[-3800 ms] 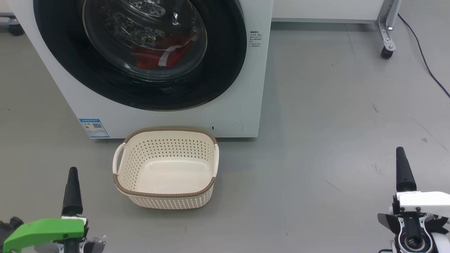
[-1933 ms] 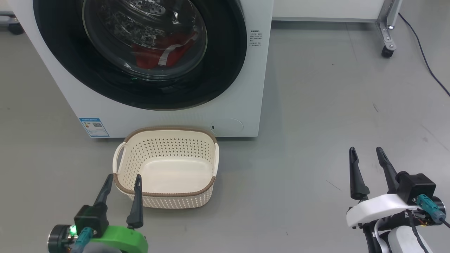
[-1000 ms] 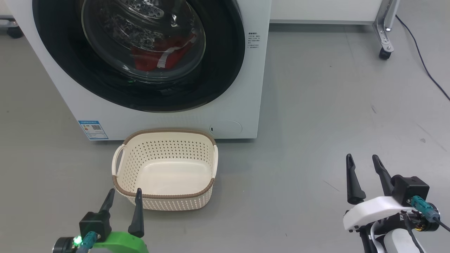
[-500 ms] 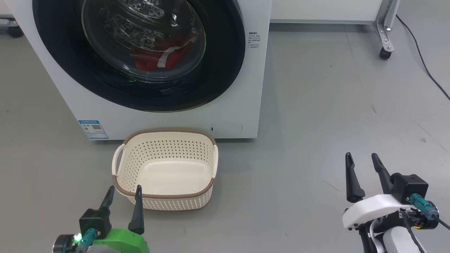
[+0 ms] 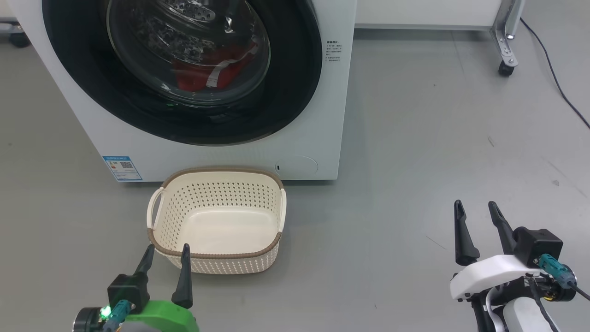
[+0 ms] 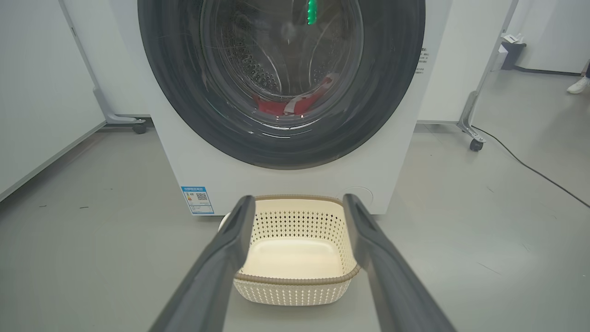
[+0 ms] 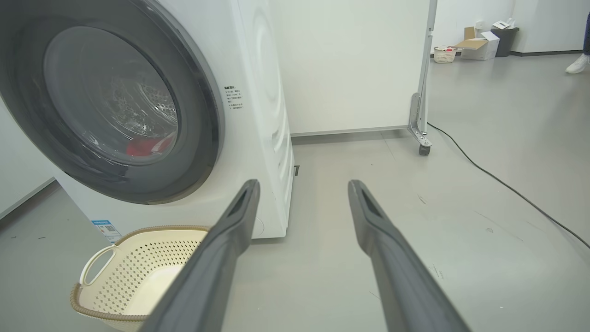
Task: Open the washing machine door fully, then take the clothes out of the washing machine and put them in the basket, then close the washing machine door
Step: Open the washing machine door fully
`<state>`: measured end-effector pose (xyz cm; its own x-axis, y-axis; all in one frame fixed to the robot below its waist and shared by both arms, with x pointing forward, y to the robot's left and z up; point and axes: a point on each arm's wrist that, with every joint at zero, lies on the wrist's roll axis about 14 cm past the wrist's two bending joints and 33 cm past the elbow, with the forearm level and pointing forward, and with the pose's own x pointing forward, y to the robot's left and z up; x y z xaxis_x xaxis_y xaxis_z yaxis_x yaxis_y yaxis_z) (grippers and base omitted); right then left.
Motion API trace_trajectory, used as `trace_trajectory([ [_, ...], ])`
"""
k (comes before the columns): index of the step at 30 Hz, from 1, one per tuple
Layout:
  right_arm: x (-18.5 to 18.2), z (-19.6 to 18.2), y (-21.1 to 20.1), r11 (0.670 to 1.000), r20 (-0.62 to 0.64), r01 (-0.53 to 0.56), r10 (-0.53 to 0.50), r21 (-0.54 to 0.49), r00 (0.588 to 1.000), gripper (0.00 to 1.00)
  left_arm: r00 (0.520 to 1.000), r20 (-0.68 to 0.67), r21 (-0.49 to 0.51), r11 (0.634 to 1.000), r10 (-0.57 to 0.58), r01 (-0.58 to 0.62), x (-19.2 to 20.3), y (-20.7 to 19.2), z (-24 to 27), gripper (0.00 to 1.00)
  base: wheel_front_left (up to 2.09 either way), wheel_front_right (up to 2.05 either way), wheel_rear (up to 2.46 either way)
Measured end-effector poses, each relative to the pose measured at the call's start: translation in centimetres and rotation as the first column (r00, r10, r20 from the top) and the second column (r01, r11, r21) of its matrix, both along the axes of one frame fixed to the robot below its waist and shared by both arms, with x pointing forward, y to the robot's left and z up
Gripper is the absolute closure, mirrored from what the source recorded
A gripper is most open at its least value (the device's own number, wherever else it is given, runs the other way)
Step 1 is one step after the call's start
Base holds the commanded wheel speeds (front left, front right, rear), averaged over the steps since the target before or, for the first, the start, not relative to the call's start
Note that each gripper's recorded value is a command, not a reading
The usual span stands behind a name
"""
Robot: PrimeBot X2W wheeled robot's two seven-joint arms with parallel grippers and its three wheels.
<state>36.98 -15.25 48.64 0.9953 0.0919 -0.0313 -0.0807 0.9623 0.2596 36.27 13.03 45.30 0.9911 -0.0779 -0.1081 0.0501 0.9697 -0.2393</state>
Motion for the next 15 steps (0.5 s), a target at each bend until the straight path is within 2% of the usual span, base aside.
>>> trace_trajectory([
  [1, 0.1, 0.0, 0.0, 1.000, -0.001, 0.002, -0.002, 0.002, 1.000, 0.00, 1.000, -0.002, 0.000, 1.000, -0.002, 0.002, 0.0, -0.1, -0.1, 0.00, 0.00, 0.00, 0.00],
  [2, 0.1, -0.1, -0.1, 1.000, -0.005, 0.004, -0.004, 0.010, 1.000, 0.53, 1.000, -0.005, 0.000, 1.000, -0.003, 0.003, 0.0, -0.1, -0.2, 0.00, 0.00, 0.00, 0.00],
  [3, 0.2, -0.3, -0.1, 1.000, -0.010, 0.006, -0.006, 0.018, 1.000, 0.90, 1.000, -0.008, 0.000, 1.000, -0.004, 0.004, 0.1, -0.1, -0.3, 0.00, 0.00, 0.00, 0.00],
  [4, 0.3, -0.4, -0.1, 1.000, -0.013, 0.007, -0.007, 0.022, 1.000, 1.00, 1.000, -0.011, 0.000, 1.000, -0.003, 0.003, 0.1, -0.1, -0.3, 0.00, 0.00, 0.00, 0.00],
  [11, 2.0, 0.3, -0.8, 0.989, 0.001, 0.047, -0.048, 0.139, 0.999, 1.00, 1.000, -0.007, -0.001, 1.000, -0.003, 0.003, 1.2, -0.1, -0.3, 0.00, 0.00, 0.00, 0.00],
  [15, 3.4, 0.7, -1.2, 0.967, 0.006, 0.077, -0.081, 0.243, 0.997, 1.00, 1.000, -0.022, 0.000, 1.000, 0.000, 0.000, 1.5, 0.0, -0.8, 0.00, 0.00, 0.00, 0.00],
])
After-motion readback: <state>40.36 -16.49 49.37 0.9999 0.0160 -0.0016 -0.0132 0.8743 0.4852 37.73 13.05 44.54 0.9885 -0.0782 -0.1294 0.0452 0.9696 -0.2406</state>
